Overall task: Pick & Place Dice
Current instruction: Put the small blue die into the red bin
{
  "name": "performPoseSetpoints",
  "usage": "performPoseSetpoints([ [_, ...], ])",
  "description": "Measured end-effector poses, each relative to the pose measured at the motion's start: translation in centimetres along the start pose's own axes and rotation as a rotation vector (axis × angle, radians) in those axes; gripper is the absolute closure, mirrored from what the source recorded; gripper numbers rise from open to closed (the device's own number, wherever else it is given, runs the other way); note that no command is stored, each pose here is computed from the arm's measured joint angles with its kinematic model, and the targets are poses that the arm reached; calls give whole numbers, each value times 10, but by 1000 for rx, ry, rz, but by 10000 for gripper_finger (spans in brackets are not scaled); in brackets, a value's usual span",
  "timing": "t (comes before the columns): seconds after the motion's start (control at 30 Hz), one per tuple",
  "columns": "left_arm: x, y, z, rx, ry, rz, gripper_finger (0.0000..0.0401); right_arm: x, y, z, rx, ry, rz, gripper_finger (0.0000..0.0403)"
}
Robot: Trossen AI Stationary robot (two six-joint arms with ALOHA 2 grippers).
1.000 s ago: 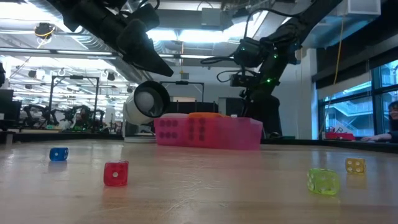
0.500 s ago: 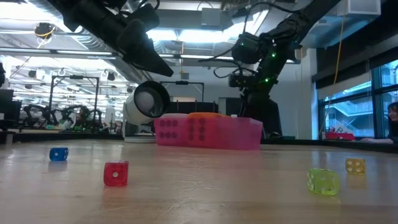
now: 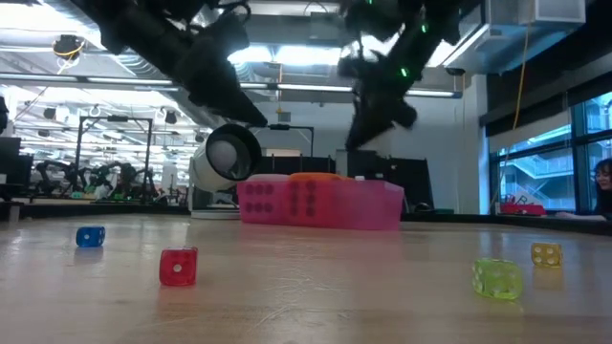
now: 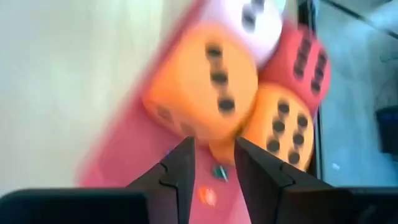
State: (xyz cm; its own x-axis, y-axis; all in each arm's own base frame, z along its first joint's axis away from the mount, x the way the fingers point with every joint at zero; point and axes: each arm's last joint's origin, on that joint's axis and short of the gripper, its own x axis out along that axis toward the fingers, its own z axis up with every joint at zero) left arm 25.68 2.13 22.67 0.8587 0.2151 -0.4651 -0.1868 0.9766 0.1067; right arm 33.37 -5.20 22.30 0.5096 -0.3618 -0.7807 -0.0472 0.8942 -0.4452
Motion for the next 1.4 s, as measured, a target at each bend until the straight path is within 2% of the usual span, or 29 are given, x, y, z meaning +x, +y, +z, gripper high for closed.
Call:
performPoseSetpoints([
  [0.13,8,-2,-6,16,42,-6,331,-15,9,18,95,-53,101,289],
  [0.23,13,-5,-10,34,64,-21,317,-22,20,21,111,-57,214,289],
  [0.43,16,-11,-11,69,62,-30,284,-36,58,21,139,27,358,289],
  [0.63,14,-20,-15,57,102,-91,265,-36,93,9,11,50,446,289],
  [0.73,12,-28,-20,45,147,-155,262,-28,107,-4,0,47,512,289],
  [0.93,3,-53,-30,-17,257,-287,262,-12,113,-22,-38,36,497,289],
  [1.07,-7,-74,-38,-64,345,-341,265,-7,104,-21,22,22,479,289],
  [1.23,-21,-100,-45,-118,403,-387,271,-4,98,-22,14,10,473,289],
  [1.4,-33,-118,-51,-92,412,-371,278,-1,90,-20,-40,-34,455,289],
])
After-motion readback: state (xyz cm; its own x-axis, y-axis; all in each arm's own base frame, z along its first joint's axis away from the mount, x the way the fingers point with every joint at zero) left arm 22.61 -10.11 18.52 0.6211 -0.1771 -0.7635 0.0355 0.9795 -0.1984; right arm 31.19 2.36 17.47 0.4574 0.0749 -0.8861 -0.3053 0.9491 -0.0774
